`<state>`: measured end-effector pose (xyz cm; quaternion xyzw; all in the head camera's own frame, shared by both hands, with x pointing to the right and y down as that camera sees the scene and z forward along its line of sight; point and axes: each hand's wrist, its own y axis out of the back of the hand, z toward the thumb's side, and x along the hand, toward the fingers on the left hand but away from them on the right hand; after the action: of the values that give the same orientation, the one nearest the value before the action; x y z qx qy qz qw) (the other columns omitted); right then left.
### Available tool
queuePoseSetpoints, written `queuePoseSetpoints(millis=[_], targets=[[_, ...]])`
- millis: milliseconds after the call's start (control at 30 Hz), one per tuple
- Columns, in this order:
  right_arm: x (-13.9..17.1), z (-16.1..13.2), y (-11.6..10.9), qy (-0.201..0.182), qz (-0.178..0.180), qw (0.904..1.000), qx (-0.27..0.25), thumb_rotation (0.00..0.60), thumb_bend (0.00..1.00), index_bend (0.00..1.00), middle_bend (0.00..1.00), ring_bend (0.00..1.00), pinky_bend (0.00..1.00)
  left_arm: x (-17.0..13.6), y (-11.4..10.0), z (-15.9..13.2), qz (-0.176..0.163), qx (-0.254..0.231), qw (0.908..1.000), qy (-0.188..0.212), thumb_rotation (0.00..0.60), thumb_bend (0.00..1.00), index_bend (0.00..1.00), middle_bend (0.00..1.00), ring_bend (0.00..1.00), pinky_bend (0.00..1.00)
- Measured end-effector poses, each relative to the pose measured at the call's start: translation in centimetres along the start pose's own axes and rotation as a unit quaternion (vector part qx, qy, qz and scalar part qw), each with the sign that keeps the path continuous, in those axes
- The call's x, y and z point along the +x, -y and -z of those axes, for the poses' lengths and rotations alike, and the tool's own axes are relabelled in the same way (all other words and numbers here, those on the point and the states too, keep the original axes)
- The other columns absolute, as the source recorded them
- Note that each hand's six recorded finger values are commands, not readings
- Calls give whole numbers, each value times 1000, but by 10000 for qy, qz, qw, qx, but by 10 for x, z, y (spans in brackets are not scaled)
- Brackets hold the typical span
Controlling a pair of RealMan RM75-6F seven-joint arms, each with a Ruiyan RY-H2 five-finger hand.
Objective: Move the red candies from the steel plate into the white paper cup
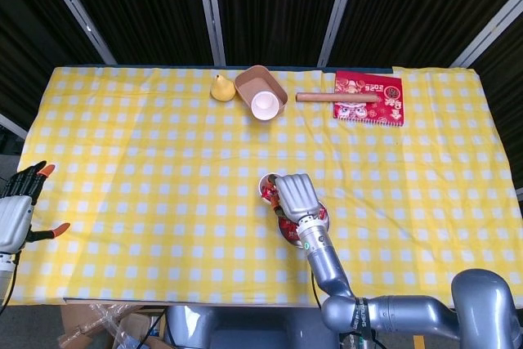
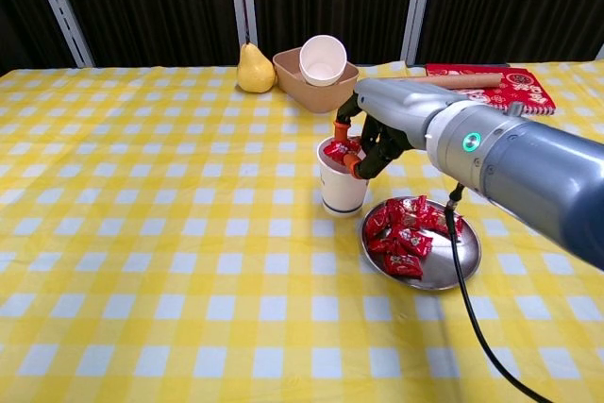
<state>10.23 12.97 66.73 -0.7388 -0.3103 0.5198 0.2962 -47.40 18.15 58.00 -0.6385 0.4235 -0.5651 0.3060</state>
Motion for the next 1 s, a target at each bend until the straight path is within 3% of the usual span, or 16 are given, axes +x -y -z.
queuePoseSetpoints(millis=[433, 1000], targets=[[-2, 0, 1, 2, 28, 10000, 13, 600, 499, 354, 855, 921, 946, 0, 0, 0, 16, -22, 10000, -24, 600, 0, 0, 0, 0, 0], [21, -6, -13, -253, 216, 9994, -126, 600, 495, 324, 855, 921, 947, -1, -1, 0, -13, 5, 10000, 1, 600, 0, 0, 0, 0, 0]])
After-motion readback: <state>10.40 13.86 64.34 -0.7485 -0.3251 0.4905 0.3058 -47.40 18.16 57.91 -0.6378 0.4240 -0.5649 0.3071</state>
